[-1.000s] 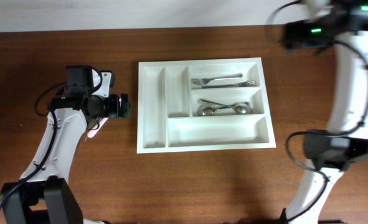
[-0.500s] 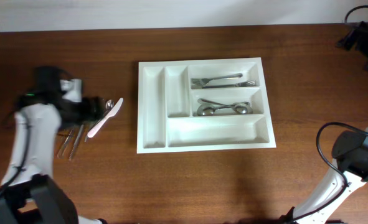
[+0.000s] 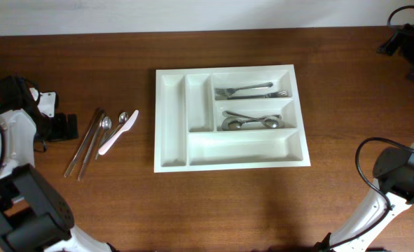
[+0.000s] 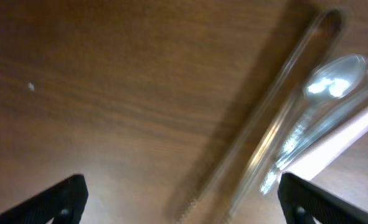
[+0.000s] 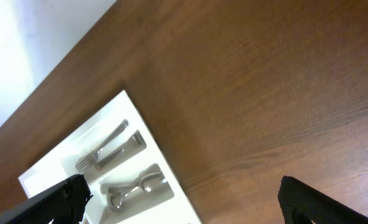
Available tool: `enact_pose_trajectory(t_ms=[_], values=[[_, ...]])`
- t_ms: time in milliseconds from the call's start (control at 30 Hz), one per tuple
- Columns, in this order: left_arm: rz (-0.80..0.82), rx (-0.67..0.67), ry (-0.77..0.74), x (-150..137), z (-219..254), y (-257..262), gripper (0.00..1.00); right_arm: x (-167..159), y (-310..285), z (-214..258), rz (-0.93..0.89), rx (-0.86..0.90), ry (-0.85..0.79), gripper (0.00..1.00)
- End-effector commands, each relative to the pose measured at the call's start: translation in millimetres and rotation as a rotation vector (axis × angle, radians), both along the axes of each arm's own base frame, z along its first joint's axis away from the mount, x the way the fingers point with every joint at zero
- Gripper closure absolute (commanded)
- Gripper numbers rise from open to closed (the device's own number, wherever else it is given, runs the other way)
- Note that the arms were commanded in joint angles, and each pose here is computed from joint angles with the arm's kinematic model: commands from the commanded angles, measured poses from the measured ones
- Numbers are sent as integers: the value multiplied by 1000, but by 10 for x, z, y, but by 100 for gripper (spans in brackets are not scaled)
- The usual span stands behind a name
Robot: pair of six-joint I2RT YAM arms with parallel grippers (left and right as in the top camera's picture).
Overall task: Pack container
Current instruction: 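Move the right arm aside and lower the left gripper onto the tongs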
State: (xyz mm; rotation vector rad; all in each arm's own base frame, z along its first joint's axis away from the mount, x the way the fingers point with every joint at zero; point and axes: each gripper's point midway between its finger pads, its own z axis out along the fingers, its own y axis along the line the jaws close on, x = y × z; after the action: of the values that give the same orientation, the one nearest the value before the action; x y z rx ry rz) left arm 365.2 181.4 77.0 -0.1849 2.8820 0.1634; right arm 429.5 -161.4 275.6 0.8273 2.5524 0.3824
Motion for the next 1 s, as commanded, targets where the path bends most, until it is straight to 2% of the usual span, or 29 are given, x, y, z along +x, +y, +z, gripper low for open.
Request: enact_pose_trajectory(t_ms=[0,400,467,500,900,967], values=[[-40,44,22,58,-118,92,0,-4,60,-42,4,25,17,1],[-278,12,101,83,-456,-130,7,-22,68,-50,5,29,25,1],[-325,-19,99,97,-507,-206,11,-27,71,-52,4,30,27,1],[-338,-25,100,99,-525,-222,16,-27,71,-52,5,30,27,1],[-349,-64,161,27,-781,-268,16,-27,71,-52,5,30,27,1],[-354,-66,164,28,-781,-290,22,-26,70,-51,5,30,27,1]])
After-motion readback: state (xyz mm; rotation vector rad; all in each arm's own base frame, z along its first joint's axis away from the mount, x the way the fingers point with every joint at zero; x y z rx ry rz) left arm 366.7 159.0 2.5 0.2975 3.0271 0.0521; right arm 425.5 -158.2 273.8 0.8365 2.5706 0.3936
